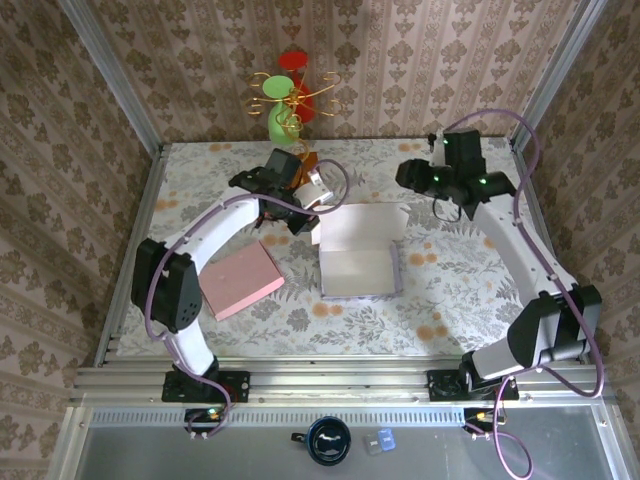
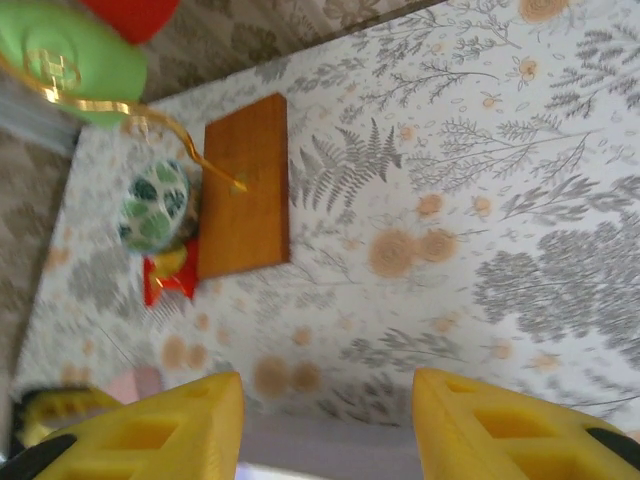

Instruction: Fold the paper box

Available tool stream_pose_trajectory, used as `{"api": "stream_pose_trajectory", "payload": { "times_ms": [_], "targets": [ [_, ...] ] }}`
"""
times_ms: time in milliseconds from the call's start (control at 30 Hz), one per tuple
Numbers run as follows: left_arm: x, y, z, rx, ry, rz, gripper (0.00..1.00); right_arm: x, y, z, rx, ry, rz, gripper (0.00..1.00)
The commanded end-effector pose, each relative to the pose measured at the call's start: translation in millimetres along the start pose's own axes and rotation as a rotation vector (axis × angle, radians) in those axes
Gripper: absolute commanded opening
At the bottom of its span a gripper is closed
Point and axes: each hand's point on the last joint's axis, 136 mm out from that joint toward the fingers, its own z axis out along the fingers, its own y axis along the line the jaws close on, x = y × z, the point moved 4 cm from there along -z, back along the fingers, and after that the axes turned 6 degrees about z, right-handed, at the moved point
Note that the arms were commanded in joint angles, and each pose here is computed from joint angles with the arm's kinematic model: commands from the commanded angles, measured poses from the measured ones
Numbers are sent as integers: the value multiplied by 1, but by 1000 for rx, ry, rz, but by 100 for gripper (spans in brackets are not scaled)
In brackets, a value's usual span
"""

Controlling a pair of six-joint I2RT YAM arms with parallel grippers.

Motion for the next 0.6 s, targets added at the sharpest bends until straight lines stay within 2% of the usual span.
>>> {"api": "stream_pose_trajectory", "payload": {
  "times_ms": [0,133,233,567],
  "targets": [
    [9,5,-16,9,21,66,0,28,2,-5,-137,83,-310,49],
    [12,13,-16,-7,26,61,0,52,-4,-5,-183,105,-450,51],
    [13,16,-13,-18,30,57,0,64,-14,5,-165,159,-501,52],
    [14,21,-8,-30,32,50,0,77,-29,52,-92,295,-548,53]
  ]
}}
